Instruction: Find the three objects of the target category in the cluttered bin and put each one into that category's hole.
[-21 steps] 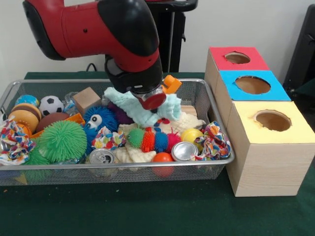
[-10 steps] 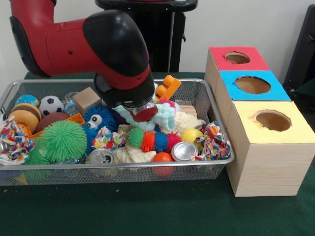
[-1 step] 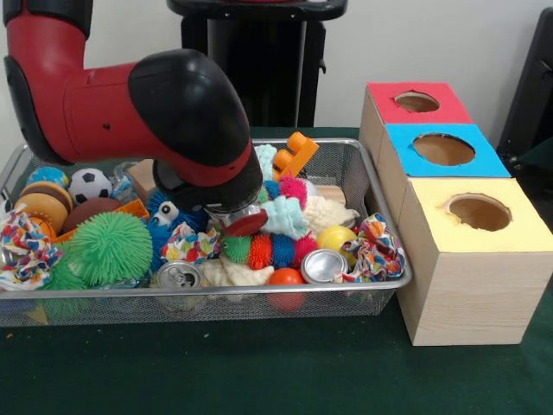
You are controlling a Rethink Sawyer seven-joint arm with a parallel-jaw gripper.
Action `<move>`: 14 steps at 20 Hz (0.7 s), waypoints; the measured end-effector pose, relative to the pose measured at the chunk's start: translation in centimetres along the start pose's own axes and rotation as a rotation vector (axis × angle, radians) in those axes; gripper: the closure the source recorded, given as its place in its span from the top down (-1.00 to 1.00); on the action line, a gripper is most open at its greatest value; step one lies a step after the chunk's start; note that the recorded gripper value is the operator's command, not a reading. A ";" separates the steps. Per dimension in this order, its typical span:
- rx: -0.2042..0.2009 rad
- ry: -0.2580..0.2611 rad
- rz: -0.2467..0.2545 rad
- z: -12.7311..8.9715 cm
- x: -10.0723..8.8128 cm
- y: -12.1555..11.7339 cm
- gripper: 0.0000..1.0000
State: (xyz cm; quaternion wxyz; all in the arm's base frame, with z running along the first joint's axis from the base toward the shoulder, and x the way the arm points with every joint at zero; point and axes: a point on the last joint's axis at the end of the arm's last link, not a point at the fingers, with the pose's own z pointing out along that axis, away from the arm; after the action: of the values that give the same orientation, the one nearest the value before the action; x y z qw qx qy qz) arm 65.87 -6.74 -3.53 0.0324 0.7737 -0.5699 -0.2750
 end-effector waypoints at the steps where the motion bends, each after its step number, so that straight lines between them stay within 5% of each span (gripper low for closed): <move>1: -0.001 0.000 0.002 0.0 0.1 -0.2 1.00; 14: -0.043 0.006 -0.009 0.1 -1.0 -3.9 1.00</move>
State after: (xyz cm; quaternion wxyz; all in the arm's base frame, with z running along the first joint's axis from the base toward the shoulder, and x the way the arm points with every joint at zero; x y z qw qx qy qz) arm 68.95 -4.44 -4.65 0.0494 0.7763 -0.5601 -0.2848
